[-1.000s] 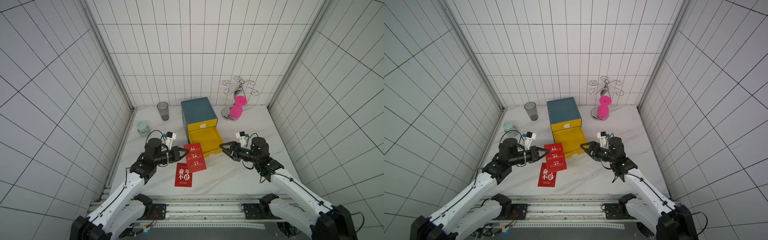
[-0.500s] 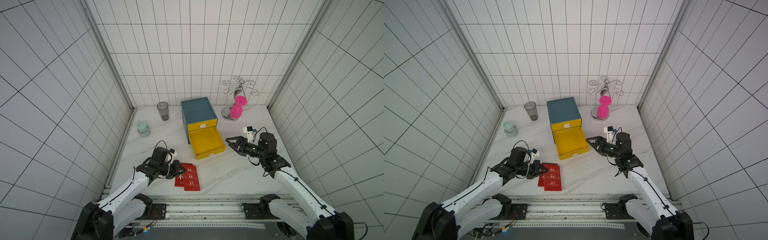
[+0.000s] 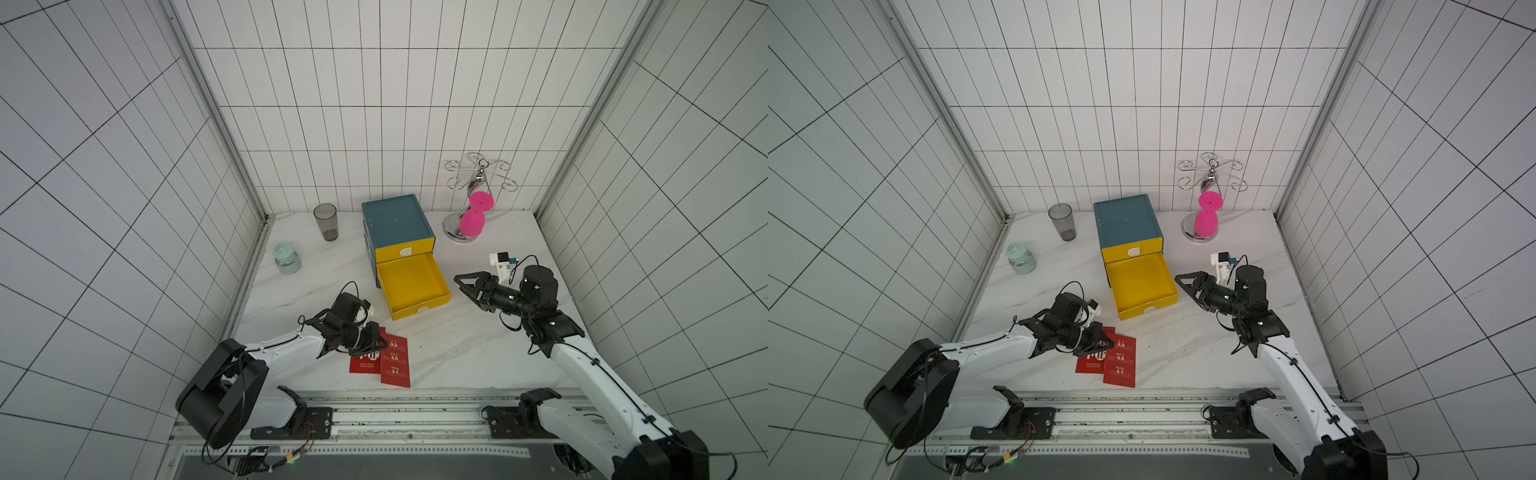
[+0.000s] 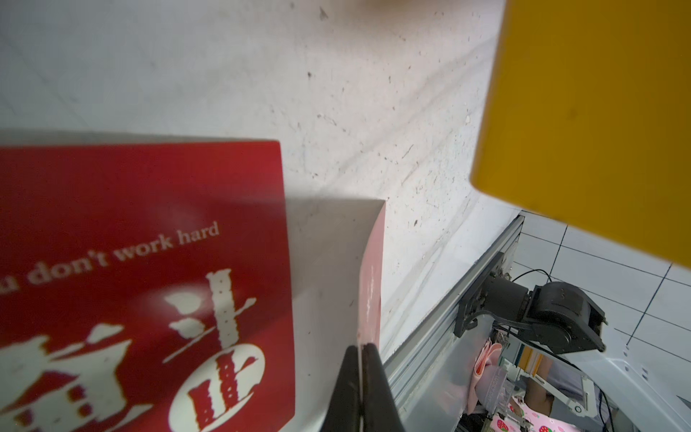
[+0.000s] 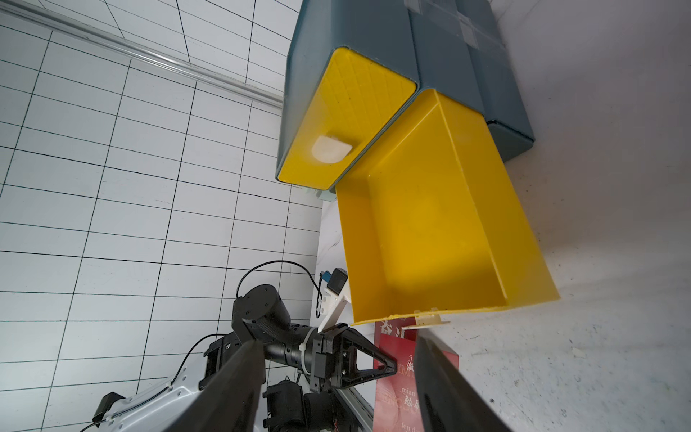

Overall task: Take the postcards out of the drawer
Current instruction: Place the postcard at the center of the board.

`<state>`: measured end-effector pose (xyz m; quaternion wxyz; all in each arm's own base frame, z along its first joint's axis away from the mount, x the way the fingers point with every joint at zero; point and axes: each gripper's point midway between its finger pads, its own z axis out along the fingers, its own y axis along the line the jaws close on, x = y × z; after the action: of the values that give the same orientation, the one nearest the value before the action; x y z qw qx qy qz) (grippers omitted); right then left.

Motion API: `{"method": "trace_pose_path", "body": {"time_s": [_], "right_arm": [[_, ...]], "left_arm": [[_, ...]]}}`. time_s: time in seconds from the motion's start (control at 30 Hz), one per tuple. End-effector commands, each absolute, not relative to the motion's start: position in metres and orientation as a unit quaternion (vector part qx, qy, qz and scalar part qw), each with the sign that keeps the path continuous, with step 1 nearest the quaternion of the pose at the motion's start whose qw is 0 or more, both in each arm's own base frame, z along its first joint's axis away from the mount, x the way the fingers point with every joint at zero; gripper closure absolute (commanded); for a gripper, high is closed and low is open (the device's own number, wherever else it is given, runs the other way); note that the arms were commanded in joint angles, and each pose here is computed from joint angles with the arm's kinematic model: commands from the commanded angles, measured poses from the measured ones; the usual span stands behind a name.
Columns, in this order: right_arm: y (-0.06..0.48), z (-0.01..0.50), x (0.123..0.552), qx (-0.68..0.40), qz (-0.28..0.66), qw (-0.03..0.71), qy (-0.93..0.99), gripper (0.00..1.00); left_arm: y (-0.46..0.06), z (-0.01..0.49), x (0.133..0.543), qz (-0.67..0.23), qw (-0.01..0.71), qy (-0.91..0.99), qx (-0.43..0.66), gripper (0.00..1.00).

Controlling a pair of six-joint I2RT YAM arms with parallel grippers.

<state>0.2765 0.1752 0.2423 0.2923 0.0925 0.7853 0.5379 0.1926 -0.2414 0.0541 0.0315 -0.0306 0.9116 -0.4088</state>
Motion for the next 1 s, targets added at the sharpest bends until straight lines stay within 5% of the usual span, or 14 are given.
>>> {"method": "trace_pose_path", "body": {"time_s": [0.0, 0.27, 0.53, 0.97], "right_arm": [[0.173, 0.237, 0.273, 0.093, 0.54, 0.289, 0.785, 0.33], [0.171, 0.236, 0.272, 0.097, 0.539, 0.289, 0.786, 0.33], [0.168, 0.235, 0.271, 0.102, 0.536, 0.29, 0.786, 0.33], [0.166, 0.235, 0.271, 0.104, 0.534, 0.293, 0.786, 0.33]], "left_arm": [[-0.249, 0.062, 0.216, -0.414, 0.076, 0.907, -0.028, 1.0], [-0.257, 0.052, 0.223, -0.414, 0.06, 0.908, -0.021, 0.92], [-0.258, 0.047, 0.221, -0.405, 0.05, 0.913, -0.014, 0.73], [-0.257, 0.053, 0.219, -0.402, 0.053, 0.914, -0.016, 0.63]]}}
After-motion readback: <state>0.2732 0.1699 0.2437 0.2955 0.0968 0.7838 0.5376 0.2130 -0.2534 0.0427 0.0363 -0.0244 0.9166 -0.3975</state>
